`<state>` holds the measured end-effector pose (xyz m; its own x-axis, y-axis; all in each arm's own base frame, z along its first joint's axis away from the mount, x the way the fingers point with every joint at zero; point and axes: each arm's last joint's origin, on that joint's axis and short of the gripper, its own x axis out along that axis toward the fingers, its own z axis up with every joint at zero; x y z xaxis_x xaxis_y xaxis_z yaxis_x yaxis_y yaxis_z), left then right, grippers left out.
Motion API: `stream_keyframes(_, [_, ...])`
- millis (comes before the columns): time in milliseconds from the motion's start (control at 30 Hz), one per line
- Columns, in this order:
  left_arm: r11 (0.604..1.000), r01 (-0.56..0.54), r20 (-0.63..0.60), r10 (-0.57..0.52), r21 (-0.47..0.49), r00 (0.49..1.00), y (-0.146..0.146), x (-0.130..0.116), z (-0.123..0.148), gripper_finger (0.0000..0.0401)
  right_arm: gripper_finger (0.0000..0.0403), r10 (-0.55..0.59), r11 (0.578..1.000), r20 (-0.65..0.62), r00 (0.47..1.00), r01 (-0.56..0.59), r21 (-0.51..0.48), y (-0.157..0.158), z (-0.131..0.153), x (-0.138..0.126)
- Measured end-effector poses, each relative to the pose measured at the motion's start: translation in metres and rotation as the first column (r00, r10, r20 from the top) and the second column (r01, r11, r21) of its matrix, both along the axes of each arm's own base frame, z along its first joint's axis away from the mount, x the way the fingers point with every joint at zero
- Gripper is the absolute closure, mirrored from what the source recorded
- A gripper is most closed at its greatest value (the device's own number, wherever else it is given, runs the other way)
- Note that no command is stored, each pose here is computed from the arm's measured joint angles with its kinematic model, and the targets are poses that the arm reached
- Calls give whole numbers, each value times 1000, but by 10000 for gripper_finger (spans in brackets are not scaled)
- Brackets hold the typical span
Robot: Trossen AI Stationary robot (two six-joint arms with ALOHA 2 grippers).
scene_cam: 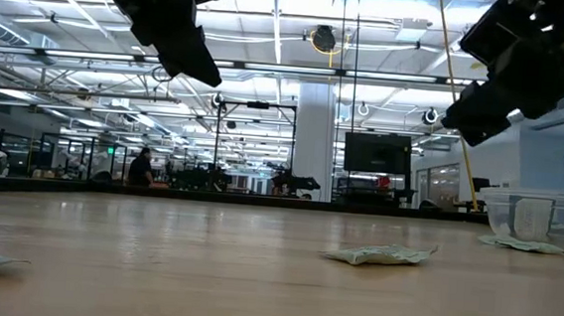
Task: Pick and place Stevia / Truvia into bins
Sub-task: Put the white stevia packet into the circle transparent container
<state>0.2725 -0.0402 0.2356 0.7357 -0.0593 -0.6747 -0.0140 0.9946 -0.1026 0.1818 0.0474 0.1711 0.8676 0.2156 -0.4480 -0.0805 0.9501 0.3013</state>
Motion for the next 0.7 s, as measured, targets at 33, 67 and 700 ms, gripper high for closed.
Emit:
stream_keyframes(33, [1000,0,0,0,0,1000,0,0,0,316,298,21,1000,-21,1000,-21,-2,1,0,2])
stream_keyframes(67, [1000,1,2,-1,1,1000,0,0,0,316,298,40,999,-43,998,-40,-3,2,1,5])
stream_keyframes(700, [1000,0,61,-1,20,998,6,4,5,316,298,9,995,-567,824,-64,-77,-11,-17,40])
